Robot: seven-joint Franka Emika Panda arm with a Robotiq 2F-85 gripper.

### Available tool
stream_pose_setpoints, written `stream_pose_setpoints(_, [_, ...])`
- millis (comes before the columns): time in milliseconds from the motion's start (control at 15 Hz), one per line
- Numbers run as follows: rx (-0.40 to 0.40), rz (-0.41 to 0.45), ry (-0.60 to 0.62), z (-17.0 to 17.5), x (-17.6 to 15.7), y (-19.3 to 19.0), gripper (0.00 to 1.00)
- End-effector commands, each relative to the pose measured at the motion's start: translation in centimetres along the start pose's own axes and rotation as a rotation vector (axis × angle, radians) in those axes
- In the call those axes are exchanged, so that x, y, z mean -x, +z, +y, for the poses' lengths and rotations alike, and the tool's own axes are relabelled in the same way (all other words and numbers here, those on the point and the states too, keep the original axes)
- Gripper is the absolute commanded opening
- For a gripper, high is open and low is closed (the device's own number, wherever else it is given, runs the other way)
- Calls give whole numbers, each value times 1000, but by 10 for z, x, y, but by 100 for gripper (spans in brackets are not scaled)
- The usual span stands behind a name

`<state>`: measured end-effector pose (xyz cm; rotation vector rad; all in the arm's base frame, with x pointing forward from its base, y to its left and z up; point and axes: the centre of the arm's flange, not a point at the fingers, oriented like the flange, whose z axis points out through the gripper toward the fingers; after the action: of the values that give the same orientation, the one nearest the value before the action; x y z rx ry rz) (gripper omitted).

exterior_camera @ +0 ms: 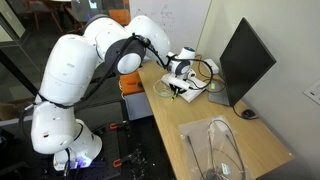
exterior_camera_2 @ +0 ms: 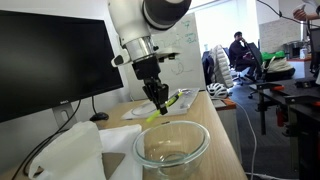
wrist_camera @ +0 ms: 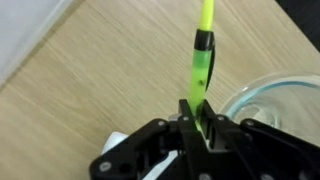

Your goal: Pick up the marker from the bowl and place it on the table

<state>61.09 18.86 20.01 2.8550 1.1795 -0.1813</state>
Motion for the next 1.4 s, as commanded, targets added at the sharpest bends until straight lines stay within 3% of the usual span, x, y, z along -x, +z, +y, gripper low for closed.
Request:
stream_pose_setpoints(0, [-24, 76, -73, 9, 41, 8, 4])
stream_pose_setpoints(400, [-47, 88, -228, 4, 75, 44, 4])
stream_pose_setpoints(600, [0, 148, -238, 3, 75, 51, 4])
stream_pose_setpoints(733, [-10, 183, -229, 2, 75, 50, 4])
stream_pose_setpoints(867, [-28, 181, -241, 0, 76, 51, 40])
stream_pose_setpoints(1333, [7, 156, -235, -2, 96, 13, 92])
